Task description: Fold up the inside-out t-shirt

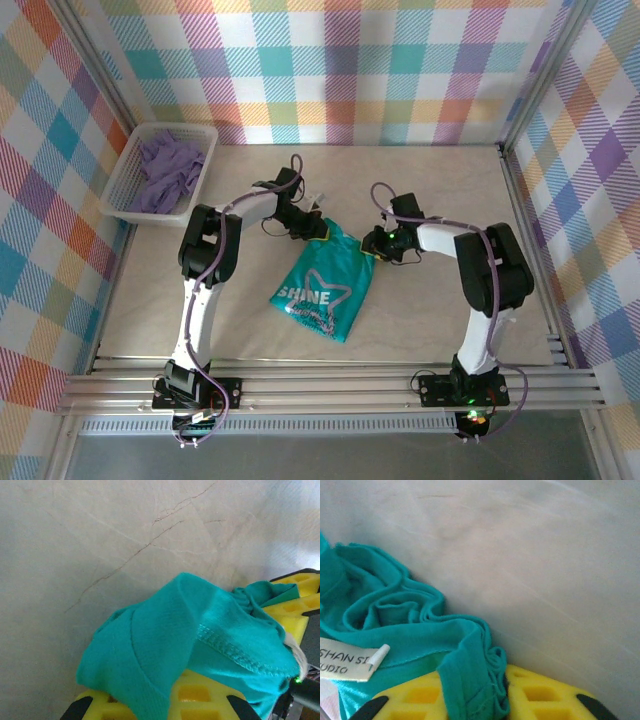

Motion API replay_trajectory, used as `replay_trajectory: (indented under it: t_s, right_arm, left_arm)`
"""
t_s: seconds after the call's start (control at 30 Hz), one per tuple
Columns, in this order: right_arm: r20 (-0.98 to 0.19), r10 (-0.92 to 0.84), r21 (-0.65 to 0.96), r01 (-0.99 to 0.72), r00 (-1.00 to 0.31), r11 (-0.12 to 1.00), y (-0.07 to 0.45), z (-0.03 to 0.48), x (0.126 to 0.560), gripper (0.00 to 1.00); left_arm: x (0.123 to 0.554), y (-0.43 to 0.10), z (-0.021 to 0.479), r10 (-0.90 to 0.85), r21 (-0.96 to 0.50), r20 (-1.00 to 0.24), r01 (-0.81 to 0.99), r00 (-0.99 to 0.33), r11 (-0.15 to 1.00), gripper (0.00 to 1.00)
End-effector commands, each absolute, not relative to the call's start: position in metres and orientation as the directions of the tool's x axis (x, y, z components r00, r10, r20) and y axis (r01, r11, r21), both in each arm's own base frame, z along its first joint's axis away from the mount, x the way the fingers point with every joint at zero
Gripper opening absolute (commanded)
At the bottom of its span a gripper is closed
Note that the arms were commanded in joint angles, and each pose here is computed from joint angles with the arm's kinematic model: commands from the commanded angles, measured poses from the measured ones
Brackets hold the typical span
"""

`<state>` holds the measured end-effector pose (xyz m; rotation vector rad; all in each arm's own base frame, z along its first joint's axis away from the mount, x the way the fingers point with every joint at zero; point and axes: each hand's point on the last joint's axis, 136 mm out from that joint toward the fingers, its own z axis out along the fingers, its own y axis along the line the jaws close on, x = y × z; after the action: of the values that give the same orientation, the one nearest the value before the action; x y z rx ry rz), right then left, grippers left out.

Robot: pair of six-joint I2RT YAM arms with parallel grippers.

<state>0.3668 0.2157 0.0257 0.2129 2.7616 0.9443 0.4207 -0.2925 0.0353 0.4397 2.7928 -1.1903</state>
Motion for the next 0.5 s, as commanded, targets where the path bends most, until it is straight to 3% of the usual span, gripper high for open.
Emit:
replay_trajectory:
  t_s: [0.0, 0.2, 0.47]
  right_arm:
    - [-0.237, 0.179, 0.682, -0.033, -0.955, 0.730, 0.237, 0.043, 0.381, 0.17]
    - [-0.355, 0.194, 0.666, -0.102, -0.914, 0.739, 0.223, 0.072, 0.396, 0.01]
    - [-0.566, 0.166, 0.626, -0.291, -0.808, 0.723, 0.225, 0.149, 0.445, 0.00]
  left_arm:
    - [0.429, -0.285, 0.039, 0.186, -0.703, -0.184, 0.262, -0.965, 0.662, 0.00]
    - [0.451, -0.253, 0.061, 0.072, -0.694, -0.231, 0.216, -0.970, 0.686, 0.00]
    - [0.504, -0.222, 0.122, -0.113, -0.719, -0.353, 0.192, -0.929, 0.668, 0.00]
